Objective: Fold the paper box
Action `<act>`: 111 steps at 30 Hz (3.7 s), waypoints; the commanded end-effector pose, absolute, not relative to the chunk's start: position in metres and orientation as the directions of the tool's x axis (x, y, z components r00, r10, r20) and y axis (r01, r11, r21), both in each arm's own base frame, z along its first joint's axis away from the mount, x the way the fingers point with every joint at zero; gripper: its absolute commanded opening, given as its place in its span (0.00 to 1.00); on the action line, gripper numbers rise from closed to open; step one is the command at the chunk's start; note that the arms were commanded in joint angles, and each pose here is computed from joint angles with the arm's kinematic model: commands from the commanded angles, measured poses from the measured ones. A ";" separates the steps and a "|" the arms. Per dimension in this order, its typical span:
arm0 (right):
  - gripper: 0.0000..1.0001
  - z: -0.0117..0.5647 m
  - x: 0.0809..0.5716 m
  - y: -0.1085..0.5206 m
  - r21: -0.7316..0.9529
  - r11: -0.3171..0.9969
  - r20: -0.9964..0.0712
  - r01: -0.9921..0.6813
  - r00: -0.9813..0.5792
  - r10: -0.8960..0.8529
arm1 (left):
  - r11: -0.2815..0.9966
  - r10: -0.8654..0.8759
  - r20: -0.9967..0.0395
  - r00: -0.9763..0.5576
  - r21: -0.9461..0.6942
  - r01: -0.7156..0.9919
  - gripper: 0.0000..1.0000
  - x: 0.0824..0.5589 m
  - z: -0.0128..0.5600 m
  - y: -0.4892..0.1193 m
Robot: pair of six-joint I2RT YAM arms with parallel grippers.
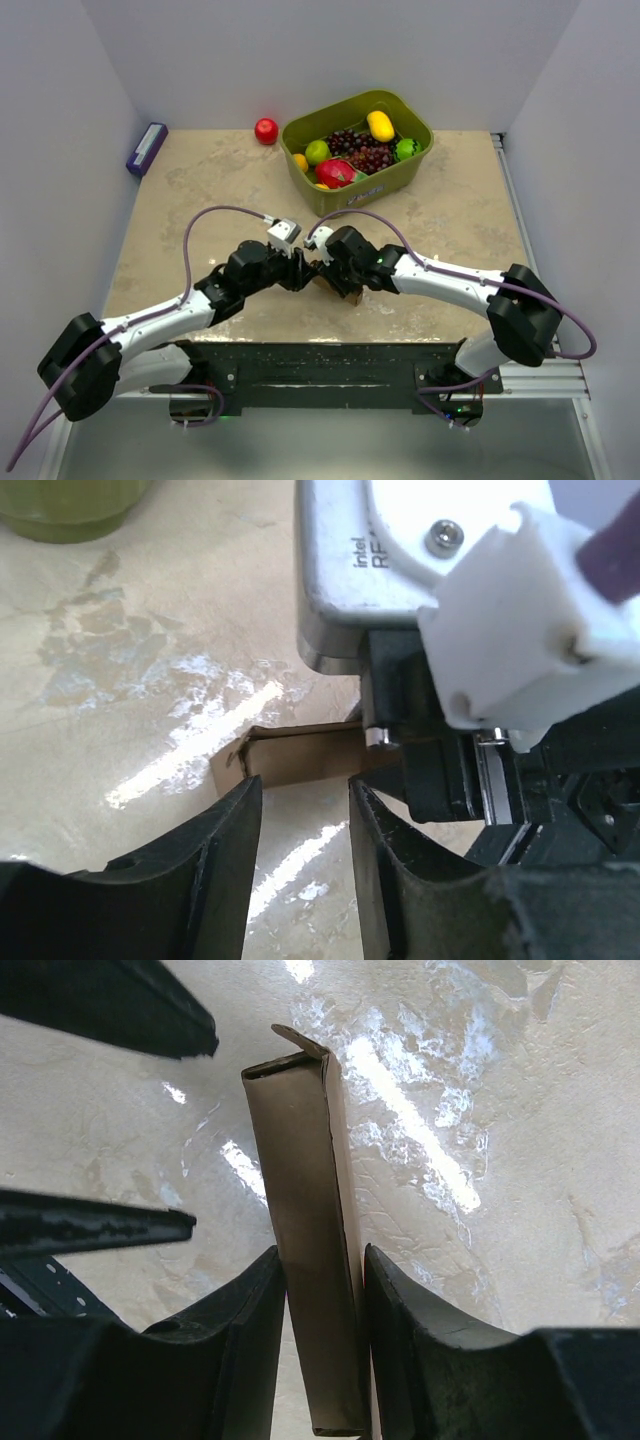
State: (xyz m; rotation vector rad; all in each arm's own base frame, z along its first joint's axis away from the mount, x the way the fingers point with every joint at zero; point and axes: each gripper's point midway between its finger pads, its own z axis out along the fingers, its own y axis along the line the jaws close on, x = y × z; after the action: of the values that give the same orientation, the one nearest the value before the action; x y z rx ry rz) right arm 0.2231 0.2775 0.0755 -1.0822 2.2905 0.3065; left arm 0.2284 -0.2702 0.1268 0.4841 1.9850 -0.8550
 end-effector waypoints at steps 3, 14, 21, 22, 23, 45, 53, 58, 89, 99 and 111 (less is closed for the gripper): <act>0.39 0.083 0.226 0.282 -0.031 0.640 -0.628 -0.768 -0.483 -0.610 | 0.746 0.017 -0.914 -0.405 -0.258 0.614 0.46 0.252 0.149 -0.261; 0.36 0.080 0.220 0.286 -0.004 0.623 -0.624 -0.782 -0.485 -0.613 | 0.682 0.058 -0.960 -0.273 -0.161 0.713 0.48 0.257 0.148 -0.272; 0.34 0.081 0.218 0.286 0.007 0.615 -0.627 -0.789 -0.483 -0.611 | 0.602 0.055 -0.964 -0.259 -0.175 0.779 0.37 0.255 0.144 -0.280; 0.34 0.081 0.214 0.289 0.029 0.600 -0.629 -0.799 -0.481 -0.610 | 0.595 0.065 -0.961 -0.267 -0.177 0.784 0.37 0.255 0.138 -0.280; 0.33 0.080 0.213 0.290 0.032 0.596 -0.627 -0.803 -0.480 -0.613 | 0.586 0.068 -0.960 -0.271 -0.182 0.790 0.37 0.255 0.137 -0.280; 0.29 0.078 0.208 0.290 0.051 0.578 -0.619 -0.814 -0.480 -0.622 | 0.589 0.086 -0.948 -0.305 -0.199 0.784 0.31 0.260 0.118 -0.261; 0.29 0.077 0.206 0.290 0.057 0.574 -0.617 -0.817 -0.481 -0.623 | 0.613 0.096 -0.945 -0.312 -0.191 0.767 0.36 0.265 0.113 -0.259; 0.29 0.078 0.207 0.291 0.055 0.576 -0.620 -0.816 -0.480 -0.621 | 0.600 0.101 -0.944 -0.313 -0.193 0.777 0.31 0.263 0.110 -0.261; 0.28 0.071 0.211 0.286 0.030 0.593 -0.599 -0.804 -0.489 -0.634 | 0.586 0.087 -0.937 -0.337 -0.226 0.778 0.00 0.259 0.112 -0.267; 0.27 0.068 0.213 0.285 0.020 0.599 -0.592 -0.800 -0.493 -0.638 | 0.624 0.068 -0.913 -0.403 -0.276 0.731 0.00 0.247 0.099 -0.259; 0.27 0.067 0.213 0.285 0.018 0.601 -0.588 -0.799 -0.494 -0.640 | 0.651 0.026 -0.882 -0.470 -0.342 0.678 0.00 0.235 0.083 -0.254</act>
State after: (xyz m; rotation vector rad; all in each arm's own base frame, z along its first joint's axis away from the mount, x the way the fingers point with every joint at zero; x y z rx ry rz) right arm 0.2148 0.2895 0.0752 -1.1335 2.2617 0.4100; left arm 0.2465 -0.2585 0.0998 0.5868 1.8453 -0.8554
